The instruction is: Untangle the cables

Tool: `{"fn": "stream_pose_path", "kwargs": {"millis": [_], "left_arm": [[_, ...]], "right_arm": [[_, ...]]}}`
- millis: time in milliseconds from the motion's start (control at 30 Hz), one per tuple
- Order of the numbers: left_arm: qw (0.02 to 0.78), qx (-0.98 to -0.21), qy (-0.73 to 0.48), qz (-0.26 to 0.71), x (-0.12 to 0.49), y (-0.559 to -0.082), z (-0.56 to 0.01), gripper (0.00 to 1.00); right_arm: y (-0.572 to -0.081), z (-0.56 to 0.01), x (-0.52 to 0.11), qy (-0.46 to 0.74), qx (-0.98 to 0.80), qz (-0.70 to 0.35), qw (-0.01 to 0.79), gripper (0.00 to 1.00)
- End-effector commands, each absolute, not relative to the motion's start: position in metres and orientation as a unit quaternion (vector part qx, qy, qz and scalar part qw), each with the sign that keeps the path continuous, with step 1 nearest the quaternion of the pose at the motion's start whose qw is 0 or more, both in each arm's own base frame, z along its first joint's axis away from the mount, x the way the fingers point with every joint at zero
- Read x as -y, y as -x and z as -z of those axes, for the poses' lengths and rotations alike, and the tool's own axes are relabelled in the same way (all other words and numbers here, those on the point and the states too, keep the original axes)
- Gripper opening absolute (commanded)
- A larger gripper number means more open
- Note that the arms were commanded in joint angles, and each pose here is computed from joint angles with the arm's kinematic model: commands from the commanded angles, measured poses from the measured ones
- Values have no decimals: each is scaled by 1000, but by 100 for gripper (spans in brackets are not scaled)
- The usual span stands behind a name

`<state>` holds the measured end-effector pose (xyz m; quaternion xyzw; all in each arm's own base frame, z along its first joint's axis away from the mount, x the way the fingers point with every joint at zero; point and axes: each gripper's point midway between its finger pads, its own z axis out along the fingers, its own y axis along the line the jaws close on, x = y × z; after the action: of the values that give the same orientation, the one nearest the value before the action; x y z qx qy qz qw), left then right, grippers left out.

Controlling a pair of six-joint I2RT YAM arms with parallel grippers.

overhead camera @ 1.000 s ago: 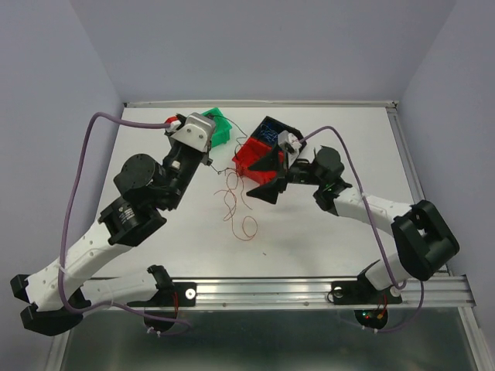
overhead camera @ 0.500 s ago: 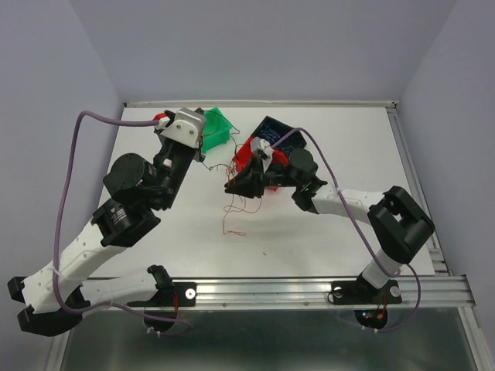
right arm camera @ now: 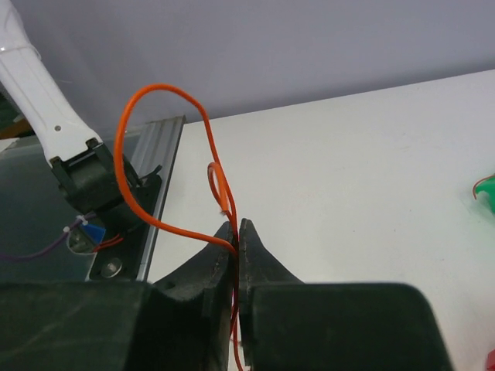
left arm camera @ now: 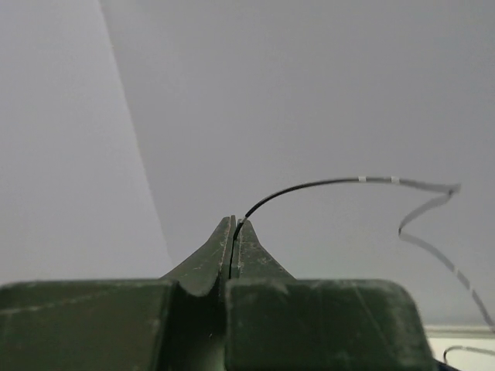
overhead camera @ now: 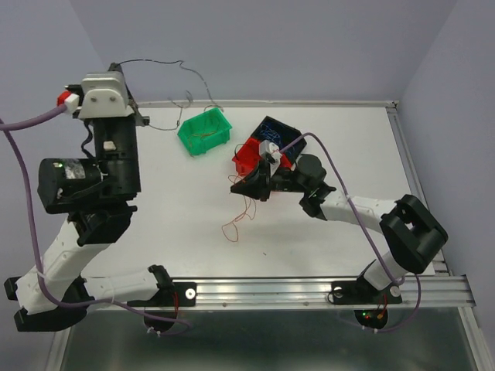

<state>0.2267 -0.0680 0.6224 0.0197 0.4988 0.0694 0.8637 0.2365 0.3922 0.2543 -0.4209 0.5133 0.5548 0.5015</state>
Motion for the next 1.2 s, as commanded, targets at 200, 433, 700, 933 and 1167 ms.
{"fn": "stream_pose_path", "kwargs": {"millis": [200,433,700,933,1167], "left_arm": [[873,-482,39,-67,20,-200,-647,0],[850,-514,-104,-41,124,-247,-598,0],[842,-517,-157,-3,195,-293,-550,0],[803,-546,-227,76,252,-371,-493,0],[748,-568,-320,122,288,-411,-416,0]], "right_arm": [[-227,-241,-365,390,-550,-527,516,10],[-216,-218,-346,402,-608,-491,477,29],[-226,-227,-312,343,-635,-431,542,100],[-225,-270,-255,220,-616,-398,643,100],[-207,-300,-211,154,-584,-392,694,100]]}}
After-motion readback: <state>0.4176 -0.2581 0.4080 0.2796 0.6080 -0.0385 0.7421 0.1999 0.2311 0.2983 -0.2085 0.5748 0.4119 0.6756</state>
